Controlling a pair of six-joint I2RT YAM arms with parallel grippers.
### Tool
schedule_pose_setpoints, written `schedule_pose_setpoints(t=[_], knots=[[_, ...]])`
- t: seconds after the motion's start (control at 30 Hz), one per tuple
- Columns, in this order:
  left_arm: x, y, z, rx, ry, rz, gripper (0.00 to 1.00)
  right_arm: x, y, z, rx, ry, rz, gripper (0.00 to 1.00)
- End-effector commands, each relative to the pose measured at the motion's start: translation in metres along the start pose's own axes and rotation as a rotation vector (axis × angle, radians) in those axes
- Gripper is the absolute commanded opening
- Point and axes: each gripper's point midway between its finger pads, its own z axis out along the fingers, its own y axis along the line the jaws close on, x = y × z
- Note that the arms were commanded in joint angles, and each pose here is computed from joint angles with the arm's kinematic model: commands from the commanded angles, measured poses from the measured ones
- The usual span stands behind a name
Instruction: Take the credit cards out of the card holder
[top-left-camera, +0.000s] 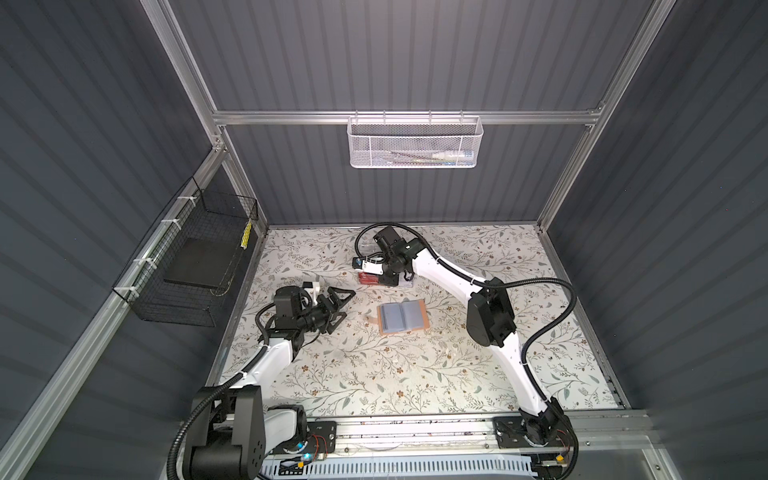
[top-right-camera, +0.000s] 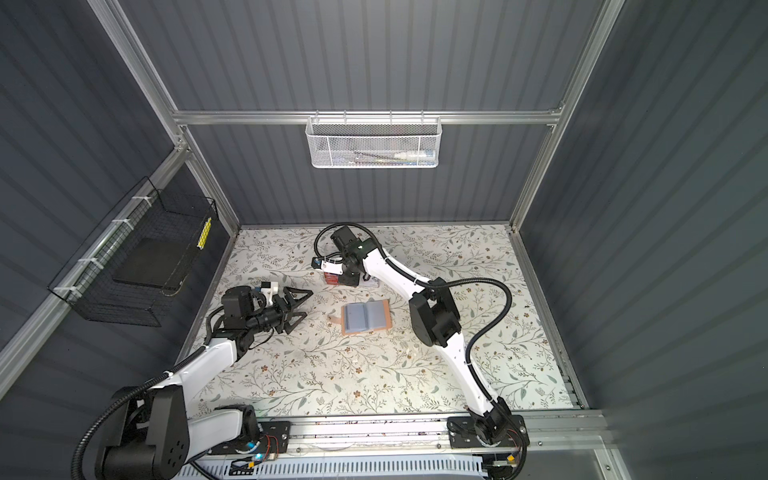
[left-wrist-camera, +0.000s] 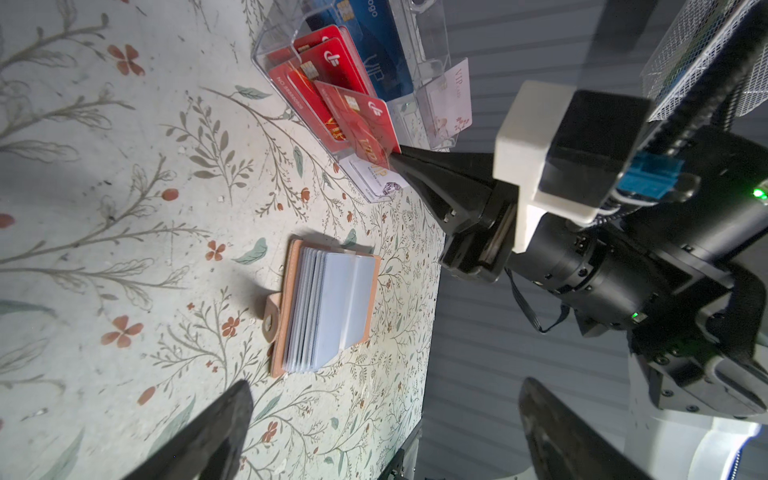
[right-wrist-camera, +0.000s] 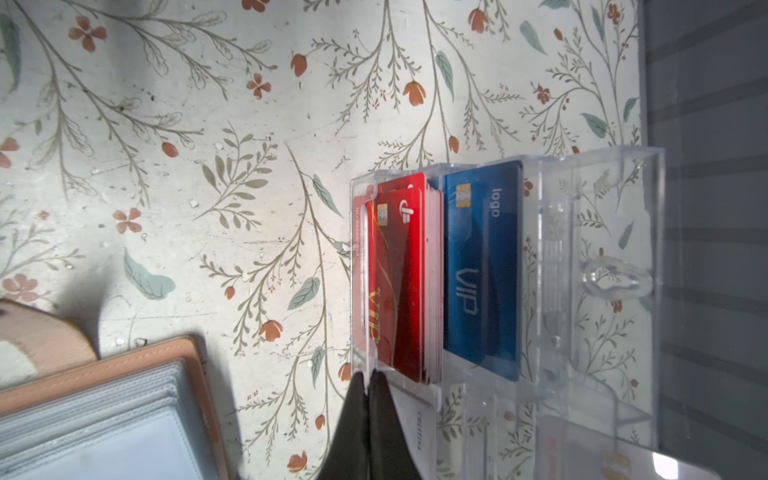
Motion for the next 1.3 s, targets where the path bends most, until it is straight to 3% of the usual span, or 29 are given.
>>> schedule_pose_setpoints(t=[0.0,0.37,0.63,1.27], knots=[[0.004,0.009,0.002,0.005,0.023,-0.011,1.0,-0.007,-0.004,0.004,0.012,-0.021,-0.027,0.0],[-0.001,0.017,0.004,-0.003,0.029,-0.016,1.0,-0.027,-0.017,-0.007,0.051,-0.091,-0.039,0.0],[-0.004,0.021,0.002,-0.008,0.023,-0.016,1.0,-0.017,-0.016,0.012,0.04,-0.059,-0.039,0.0],[-0.007,0.027,0.005,-0.012,0.022,-0.027,1.0,0.005,-0.022,0.01,0.042,-0.012,-0.008,0.0]])
